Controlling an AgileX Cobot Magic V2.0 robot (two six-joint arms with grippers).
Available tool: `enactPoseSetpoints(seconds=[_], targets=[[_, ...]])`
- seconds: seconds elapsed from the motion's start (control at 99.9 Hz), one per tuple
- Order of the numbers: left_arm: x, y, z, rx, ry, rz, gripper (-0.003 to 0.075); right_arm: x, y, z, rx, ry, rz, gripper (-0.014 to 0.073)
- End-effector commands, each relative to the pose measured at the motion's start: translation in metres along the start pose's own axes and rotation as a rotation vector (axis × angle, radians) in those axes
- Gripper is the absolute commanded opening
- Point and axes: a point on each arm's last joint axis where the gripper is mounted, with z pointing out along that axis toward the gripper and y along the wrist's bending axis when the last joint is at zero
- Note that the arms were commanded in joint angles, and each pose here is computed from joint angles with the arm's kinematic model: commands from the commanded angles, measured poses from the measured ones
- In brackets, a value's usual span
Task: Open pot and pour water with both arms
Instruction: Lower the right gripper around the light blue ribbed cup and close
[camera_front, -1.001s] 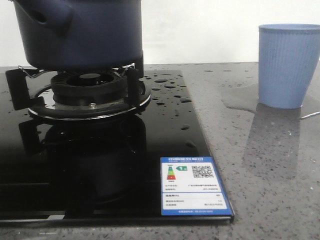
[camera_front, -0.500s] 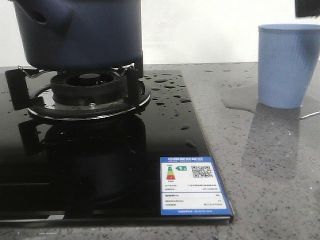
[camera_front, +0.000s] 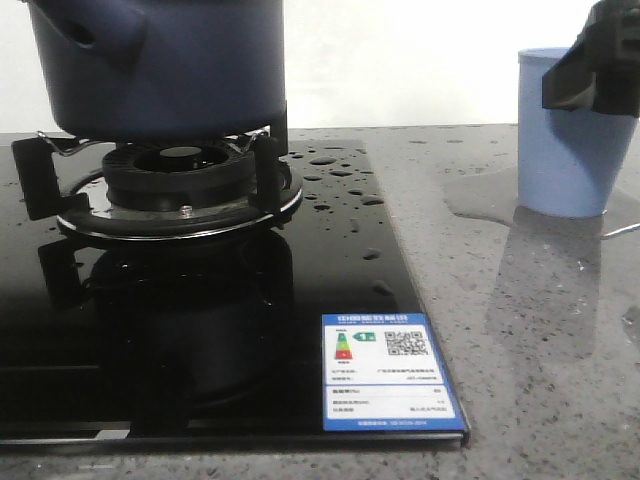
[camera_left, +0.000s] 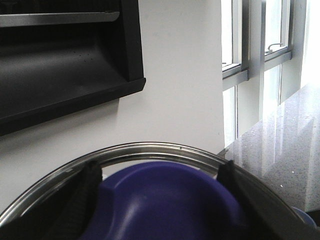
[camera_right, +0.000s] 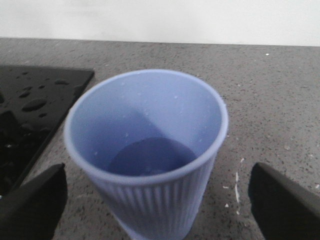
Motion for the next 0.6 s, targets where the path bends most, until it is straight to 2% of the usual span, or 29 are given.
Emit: enactPoseSetpoints(seconds=[0.0,0.19,0.41,0.5,0.59], targets=[[-0.026,-0.006,-0.009,0.012,-0.103,-0.032,0.0187,-0.015,0.0,0.005,0.024,-0.121,0.008,0.0643],[-0.026,-0.008,-0.009,0.03,-0.104,-0.031,0.0187,-0.011,0.001,0.019,0.043,-0.15,0.049,0.0643],[-0.026,-0.008,-0.009,0.03,-0.104,-0.031,0.0187,-0.009,0.008,0.038,0.019,-0.135,0.011,0.0641],[-0.026,-0.008,-0.009,0.03,-0.104,-0.032,0.0187,-0.014,0.01,0.042,0.019,-0.146,0.013,0.0584],[-0.026,-0.008,-0.009,0.03,-0.104,-0.033,0.0187,-0.019,0.011,0.044,0.015,-0.163,0.008,0.0462]])
